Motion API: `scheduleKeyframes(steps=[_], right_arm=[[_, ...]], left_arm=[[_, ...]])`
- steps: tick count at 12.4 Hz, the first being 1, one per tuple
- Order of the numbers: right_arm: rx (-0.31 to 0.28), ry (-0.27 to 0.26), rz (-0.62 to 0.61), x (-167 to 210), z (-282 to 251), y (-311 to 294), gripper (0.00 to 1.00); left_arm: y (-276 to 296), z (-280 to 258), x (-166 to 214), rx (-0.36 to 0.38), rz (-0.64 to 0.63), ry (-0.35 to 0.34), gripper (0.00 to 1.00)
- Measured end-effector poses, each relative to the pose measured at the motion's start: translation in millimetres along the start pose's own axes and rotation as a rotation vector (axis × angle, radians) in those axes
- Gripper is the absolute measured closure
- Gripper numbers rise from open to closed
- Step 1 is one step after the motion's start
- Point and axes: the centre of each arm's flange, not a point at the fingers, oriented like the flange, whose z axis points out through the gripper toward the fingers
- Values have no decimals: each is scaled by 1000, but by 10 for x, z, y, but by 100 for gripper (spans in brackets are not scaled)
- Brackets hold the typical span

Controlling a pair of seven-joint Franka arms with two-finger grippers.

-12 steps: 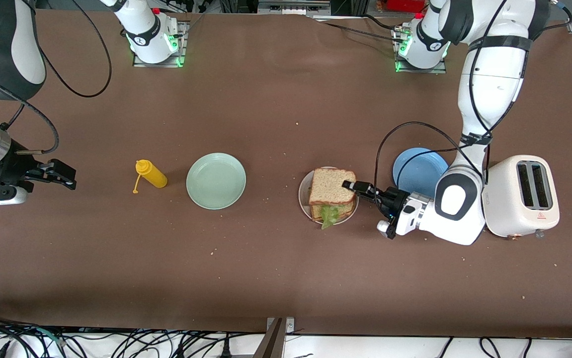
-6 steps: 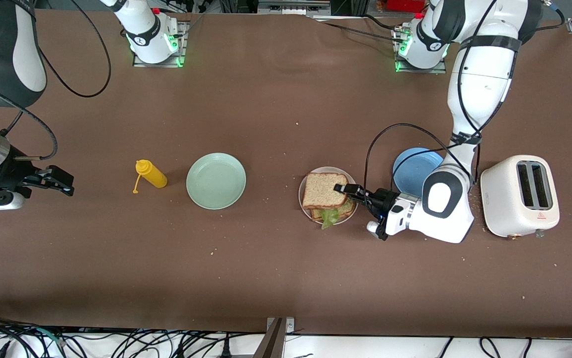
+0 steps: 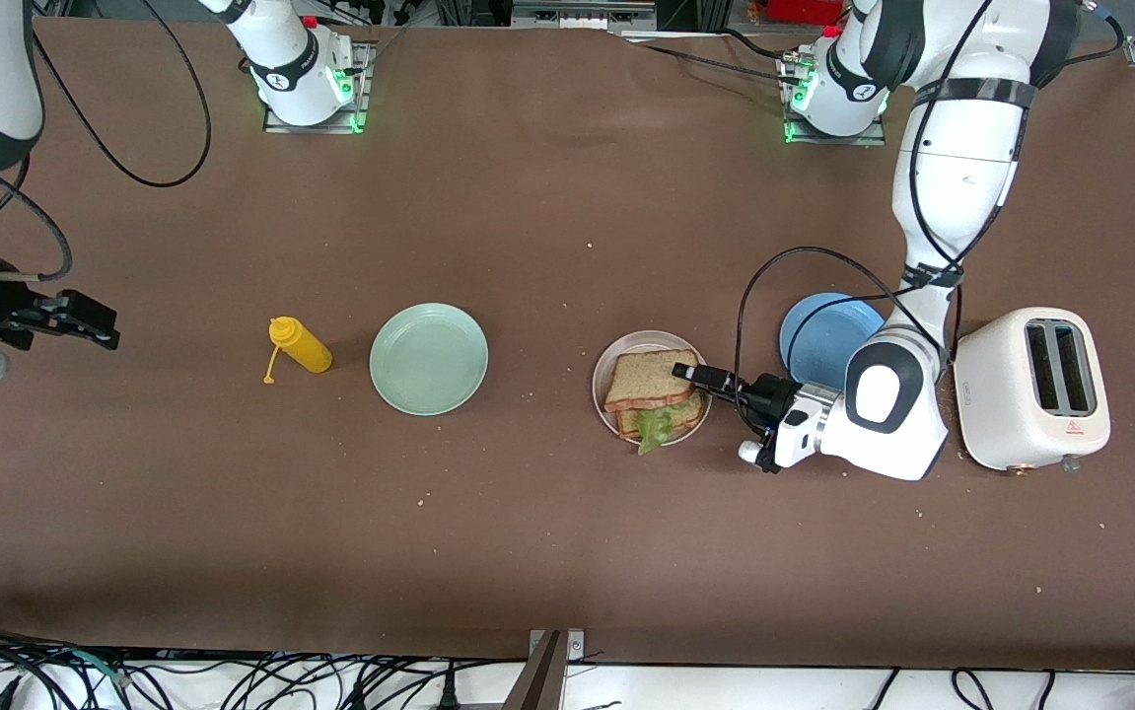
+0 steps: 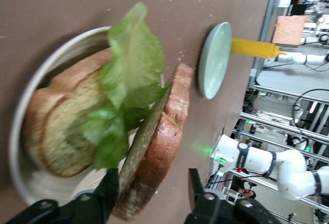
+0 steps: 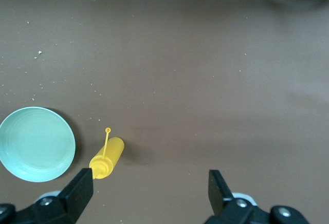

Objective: Make sandwich in beige plate with both arms
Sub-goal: 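Open the left gripper and draw it back from the sandwich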

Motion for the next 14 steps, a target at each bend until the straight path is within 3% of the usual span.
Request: scheduleKeyframes(steps=[3, 5, 8, 12, 14], right_arm=[[-7, -3, 35, -30, -27, 177, 0], [-13, -4, 56, -40, -25, 293, 0], [-18, -4, 79, -53, -26, 428, 0], [-18, -5, 76, -49, -20, 407, 0], [-18, -3, 76, -43, -13, 407, 0]], left_arm=[[-74, -335, -38, 59, -45, 33, 0], [70, -674, -108, 180, -98, 35, 0], [653, -1475, -405, 486, -122, 52, 0], [691, -2162, -930, 655, -235, -20, 0], [732, -2465, -1166, 779, -272, -52, 0]])
